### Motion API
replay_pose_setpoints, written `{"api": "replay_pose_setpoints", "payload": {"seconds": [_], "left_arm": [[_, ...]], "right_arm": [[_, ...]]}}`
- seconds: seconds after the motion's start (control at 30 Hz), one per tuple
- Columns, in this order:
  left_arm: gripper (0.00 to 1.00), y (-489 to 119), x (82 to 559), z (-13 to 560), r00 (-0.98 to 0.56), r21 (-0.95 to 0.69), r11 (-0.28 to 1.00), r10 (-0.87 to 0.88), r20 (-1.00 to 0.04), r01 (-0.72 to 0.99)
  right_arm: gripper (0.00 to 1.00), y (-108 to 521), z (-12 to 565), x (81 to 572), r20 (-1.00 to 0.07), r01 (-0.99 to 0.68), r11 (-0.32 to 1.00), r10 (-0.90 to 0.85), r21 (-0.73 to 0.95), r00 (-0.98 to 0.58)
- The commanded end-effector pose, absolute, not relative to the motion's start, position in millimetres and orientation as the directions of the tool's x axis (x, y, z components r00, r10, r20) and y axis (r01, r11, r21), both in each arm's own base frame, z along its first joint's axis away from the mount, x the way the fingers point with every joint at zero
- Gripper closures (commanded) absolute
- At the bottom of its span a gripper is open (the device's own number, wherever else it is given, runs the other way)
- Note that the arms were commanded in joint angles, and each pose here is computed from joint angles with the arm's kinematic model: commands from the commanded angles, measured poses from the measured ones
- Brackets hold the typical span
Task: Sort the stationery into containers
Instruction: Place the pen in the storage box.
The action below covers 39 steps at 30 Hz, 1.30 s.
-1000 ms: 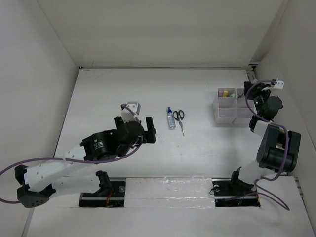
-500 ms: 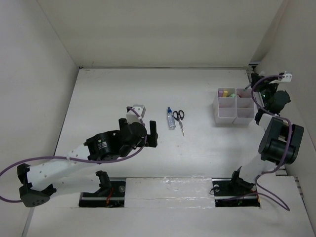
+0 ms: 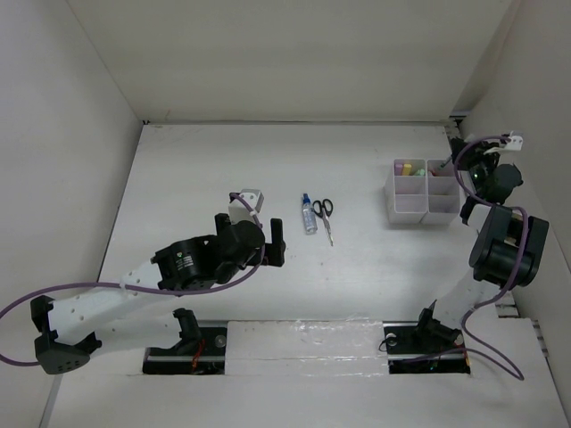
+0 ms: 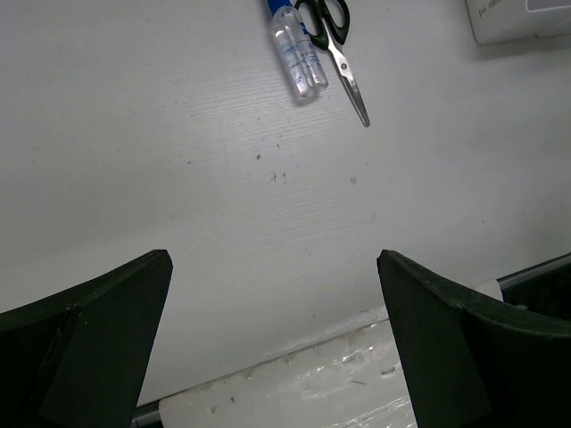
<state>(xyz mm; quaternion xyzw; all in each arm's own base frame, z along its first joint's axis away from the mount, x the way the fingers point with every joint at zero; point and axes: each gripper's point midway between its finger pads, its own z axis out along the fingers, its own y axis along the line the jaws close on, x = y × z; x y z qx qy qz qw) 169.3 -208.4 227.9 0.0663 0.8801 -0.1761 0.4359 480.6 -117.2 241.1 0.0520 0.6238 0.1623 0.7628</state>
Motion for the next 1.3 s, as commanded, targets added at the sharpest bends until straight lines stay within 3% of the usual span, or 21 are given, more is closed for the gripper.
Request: {"api": "replay_pose_setpoints", "payload": {"seconds": [0.0, 1.27], "left_arm": [[0.01, -209.7, 171.3, 235.2, -0.59, -0.271, 0.921, -0.056, -0.805, 0.281], [0.01, -209.7, 171.3, 235.2, -0.59, -0.271, 0.921, -0.056, -0.805, 0.281]], "right_arm": [[1.0, -117.7, 261.1, 484.3, -0.936, -0.217, 0.95, 0.272, 0.224, 0.224], [1.0, -111.3, 235.6, 489.0, -0.928, -0.258, 0.921, 0.337, 0.29, 0.161]]}}
